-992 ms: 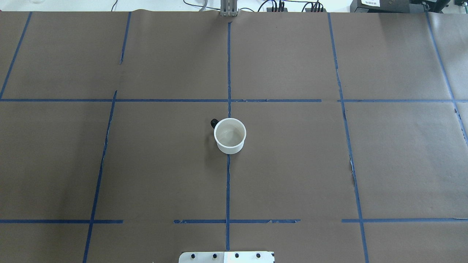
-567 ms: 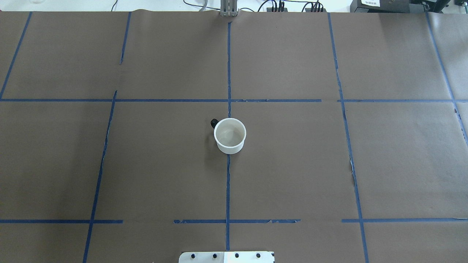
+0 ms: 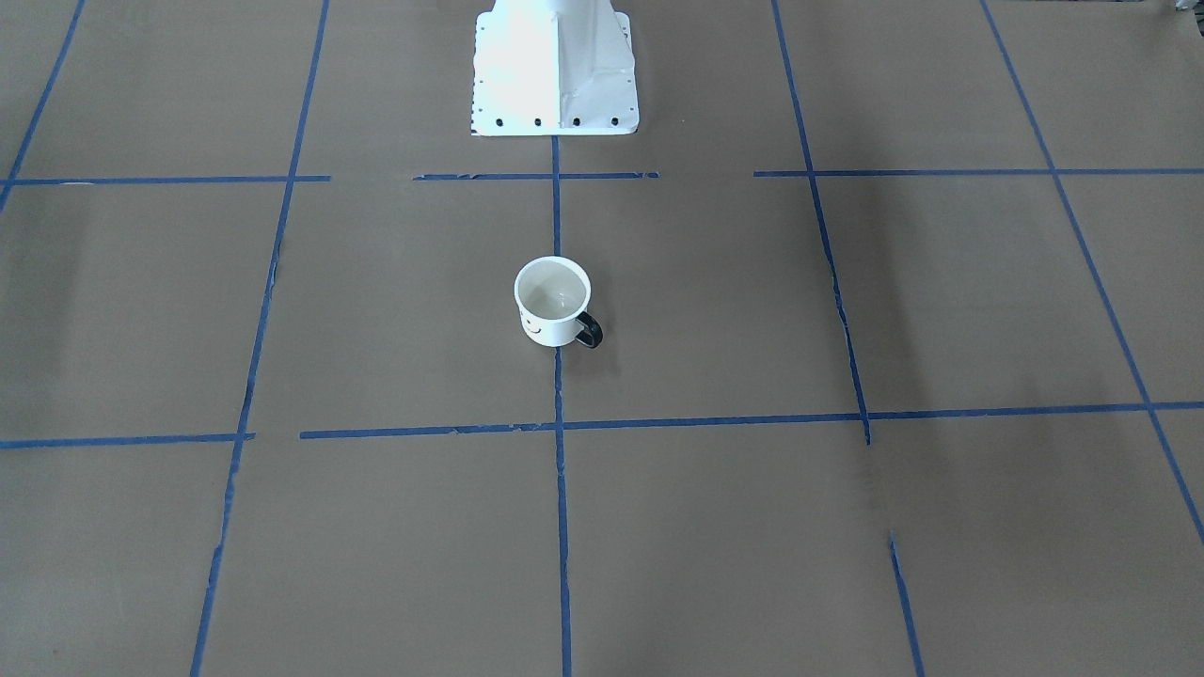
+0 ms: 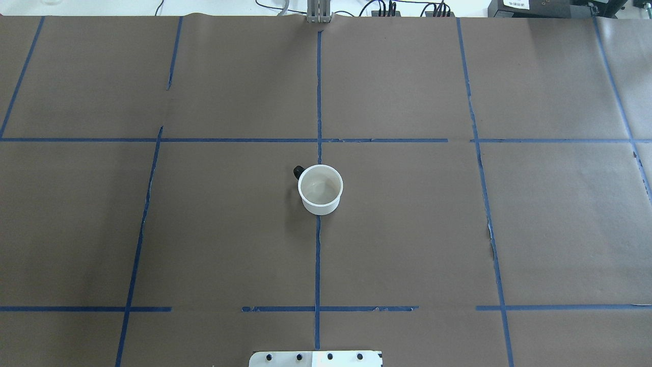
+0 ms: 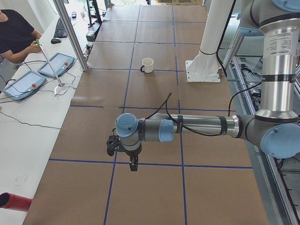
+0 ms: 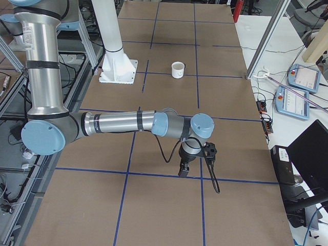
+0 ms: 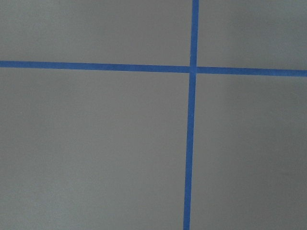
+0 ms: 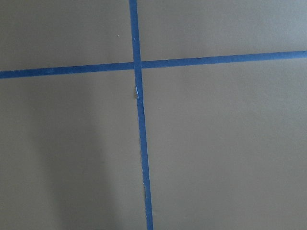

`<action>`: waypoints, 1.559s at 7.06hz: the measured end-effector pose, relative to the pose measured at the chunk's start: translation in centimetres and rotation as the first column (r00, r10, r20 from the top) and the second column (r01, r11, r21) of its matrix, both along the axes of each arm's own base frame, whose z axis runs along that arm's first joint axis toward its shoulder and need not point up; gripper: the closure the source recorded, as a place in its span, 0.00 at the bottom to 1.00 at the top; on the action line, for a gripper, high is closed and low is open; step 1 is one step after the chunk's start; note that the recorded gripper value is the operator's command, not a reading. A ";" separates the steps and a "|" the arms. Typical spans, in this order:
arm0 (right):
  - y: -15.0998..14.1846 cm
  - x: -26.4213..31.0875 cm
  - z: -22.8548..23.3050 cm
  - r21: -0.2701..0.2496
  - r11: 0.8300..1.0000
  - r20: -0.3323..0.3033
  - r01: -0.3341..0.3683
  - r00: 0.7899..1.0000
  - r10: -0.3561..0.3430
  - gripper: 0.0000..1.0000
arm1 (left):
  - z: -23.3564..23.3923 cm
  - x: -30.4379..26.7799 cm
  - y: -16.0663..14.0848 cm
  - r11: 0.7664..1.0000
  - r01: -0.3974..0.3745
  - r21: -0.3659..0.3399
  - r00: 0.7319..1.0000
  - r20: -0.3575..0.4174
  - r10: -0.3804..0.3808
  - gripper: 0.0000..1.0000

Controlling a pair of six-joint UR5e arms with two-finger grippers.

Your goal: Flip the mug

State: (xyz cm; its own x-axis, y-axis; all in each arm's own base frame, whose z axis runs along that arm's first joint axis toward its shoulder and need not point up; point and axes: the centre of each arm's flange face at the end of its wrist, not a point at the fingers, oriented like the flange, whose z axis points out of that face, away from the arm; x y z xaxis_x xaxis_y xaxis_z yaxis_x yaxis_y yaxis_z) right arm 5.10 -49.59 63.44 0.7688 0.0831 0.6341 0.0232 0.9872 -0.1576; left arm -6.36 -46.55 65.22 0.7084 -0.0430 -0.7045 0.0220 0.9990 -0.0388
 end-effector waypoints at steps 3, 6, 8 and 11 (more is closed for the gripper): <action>0.0 0.0 0.0 0.000 1.000 0.000 0.000 1.000 0.000 0.00 | 0.0 -0.3 0.0 1.000 0.002 0.002 1.000 0.000 -0.002 0.00; 0.0 0.0 0.0 0.001 1.000 0.000 0.000 1.000 0.000 0.00 | 0.0 -0.4 0.0 1.000 0.003 0.002 1.000 0.000 -0.003 0.00; 0.0 0.0 0.0 0.001 1.000 0.000 0.000 1.000 0.000 0.00 | 0.0 -0.4 0.0 1.000 0.005 0.002 1.000 0.000 -0.005 0.00; 0.0 0.0 0.0 0.000 1.000 0.000 0.000 1.000 0.000 0.00 | 0.0 -0.7 0.0 1.000 0.010 0.003 1.000 0.001 -0.010 0.00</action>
State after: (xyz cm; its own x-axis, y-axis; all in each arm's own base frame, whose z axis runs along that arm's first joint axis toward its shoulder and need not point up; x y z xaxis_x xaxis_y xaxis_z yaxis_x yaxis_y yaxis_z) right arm 5.10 -49.59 63.45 0.7688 0.0832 0.6341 0.0232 0.9872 -0.1576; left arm -7.02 -46.59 65.20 0.7087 -0.0479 -0.7039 0.0318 0.9988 -0.0360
